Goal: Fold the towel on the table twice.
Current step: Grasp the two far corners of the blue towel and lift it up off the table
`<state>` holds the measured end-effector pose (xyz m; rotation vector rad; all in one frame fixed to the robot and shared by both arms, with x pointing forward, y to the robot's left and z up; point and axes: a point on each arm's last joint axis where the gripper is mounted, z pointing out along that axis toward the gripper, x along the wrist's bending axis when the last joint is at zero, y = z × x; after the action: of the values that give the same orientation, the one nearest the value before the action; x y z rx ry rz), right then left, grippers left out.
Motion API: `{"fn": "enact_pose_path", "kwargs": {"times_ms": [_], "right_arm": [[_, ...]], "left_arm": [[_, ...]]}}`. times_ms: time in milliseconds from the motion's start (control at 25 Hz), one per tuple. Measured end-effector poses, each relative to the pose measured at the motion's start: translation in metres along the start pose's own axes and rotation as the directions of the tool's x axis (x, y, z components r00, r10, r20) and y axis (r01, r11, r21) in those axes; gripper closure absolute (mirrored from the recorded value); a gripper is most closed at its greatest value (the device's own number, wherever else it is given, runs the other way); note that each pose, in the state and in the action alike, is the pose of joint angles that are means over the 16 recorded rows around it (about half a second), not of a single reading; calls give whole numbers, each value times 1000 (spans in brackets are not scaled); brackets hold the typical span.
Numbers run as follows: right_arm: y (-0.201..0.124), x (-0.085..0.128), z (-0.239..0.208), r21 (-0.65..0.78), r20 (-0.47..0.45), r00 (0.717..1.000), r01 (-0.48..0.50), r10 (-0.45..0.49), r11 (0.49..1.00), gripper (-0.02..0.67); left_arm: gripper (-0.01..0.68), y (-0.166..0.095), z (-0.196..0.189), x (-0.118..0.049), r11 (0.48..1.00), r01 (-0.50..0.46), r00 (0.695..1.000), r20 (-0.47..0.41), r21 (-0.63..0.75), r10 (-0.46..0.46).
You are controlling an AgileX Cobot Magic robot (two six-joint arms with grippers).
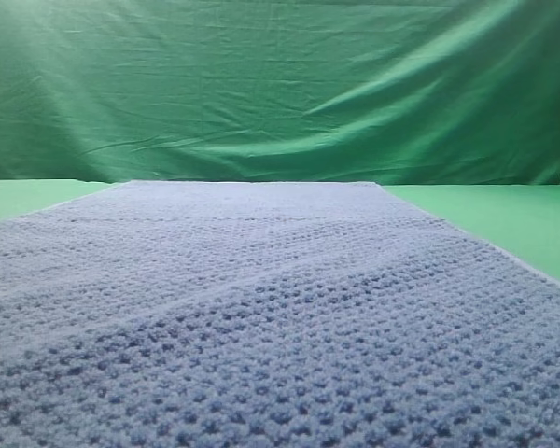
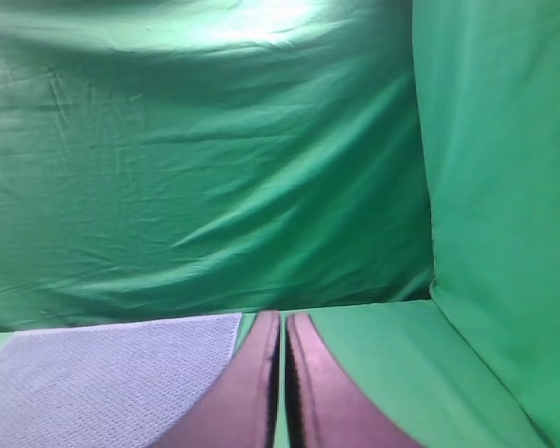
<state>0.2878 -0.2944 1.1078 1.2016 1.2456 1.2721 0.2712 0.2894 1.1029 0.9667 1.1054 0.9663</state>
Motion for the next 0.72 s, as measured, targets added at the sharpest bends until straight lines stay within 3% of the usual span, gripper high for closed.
{"fn": "enact_pose_path", "kwargs": {"times_ms": [200, 400, 560, 720], "right_arm": [[9, 1, 8, 70, -13, 1000, 4, -3, 998, 649], [19, 3, 28, 228, -42, 998, 47, -39, 972, 649], [24, 6, 53, 392, -95, 993, 106, -74, 914, 649], [23, 13, 85, 542, -164, 982, 167, -91, 824, 649]], "left_arm": [[673, 14, 9, -5, 996, -45, 999, 16, 78, 44], [673, 24, 32, -10, 964, -96, 995, 55, 248, 85], [673, 24, 60, -12, 900, -133, 991, 88, 415, 106], [673, 13, 93, -13, 804, -150, 988, 110, 576, 105]]}}
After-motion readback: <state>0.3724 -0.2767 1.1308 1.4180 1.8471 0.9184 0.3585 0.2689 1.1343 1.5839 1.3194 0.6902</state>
